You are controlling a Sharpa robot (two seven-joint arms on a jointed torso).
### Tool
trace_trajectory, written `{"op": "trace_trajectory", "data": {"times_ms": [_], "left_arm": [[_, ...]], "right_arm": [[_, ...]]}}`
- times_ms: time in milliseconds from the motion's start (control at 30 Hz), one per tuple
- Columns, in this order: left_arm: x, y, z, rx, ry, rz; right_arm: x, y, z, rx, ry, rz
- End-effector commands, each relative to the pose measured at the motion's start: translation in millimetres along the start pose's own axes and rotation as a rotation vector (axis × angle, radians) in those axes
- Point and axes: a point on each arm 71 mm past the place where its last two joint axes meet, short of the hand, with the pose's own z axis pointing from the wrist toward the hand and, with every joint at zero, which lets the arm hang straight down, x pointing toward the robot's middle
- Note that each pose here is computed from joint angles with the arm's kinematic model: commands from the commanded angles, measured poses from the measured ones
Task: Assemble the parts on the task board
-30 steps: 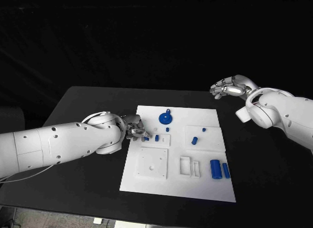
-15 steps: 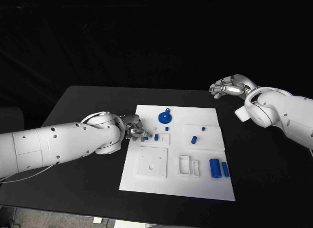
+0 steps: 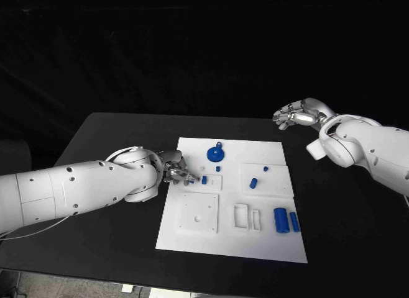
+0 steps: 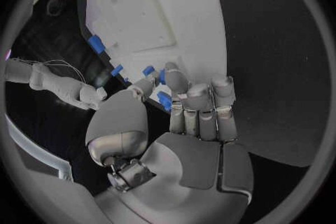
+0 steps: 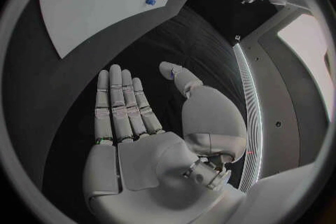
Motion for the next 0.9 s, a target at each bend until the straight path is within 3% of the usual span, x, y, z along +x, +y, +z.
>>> {"op": "trace_trajectory", "data": {"times_ms": [33,467,600,767,900], "left_arm": [[5.3,5.0,0.6,-0.027,0.019,0.008],[2.7,7.8,-0.1,-0.030,0.000,-0.002],[0.4,8.8,-1.7,-0.032,0.002,-0.050],[-14.0,3.9,-3.0,0.010,-0.049,-0.224],[-26.3,-0.3,-4.8,0.061,-0.130,-0.344]], "right_arm": [[1.1,-0.1,0.1,-0.003,0.011,-0.001],[3.5,-1.9,-0.2,0.002,0.013,0.000],[3.9,-2.9,-0.6,0.003,0.014,0.001],[6.3,-3.7,-0.5,0.003,0.012,0.003],[7.1,-4.1,-0.2,0.003,0.013,0.004]]}}
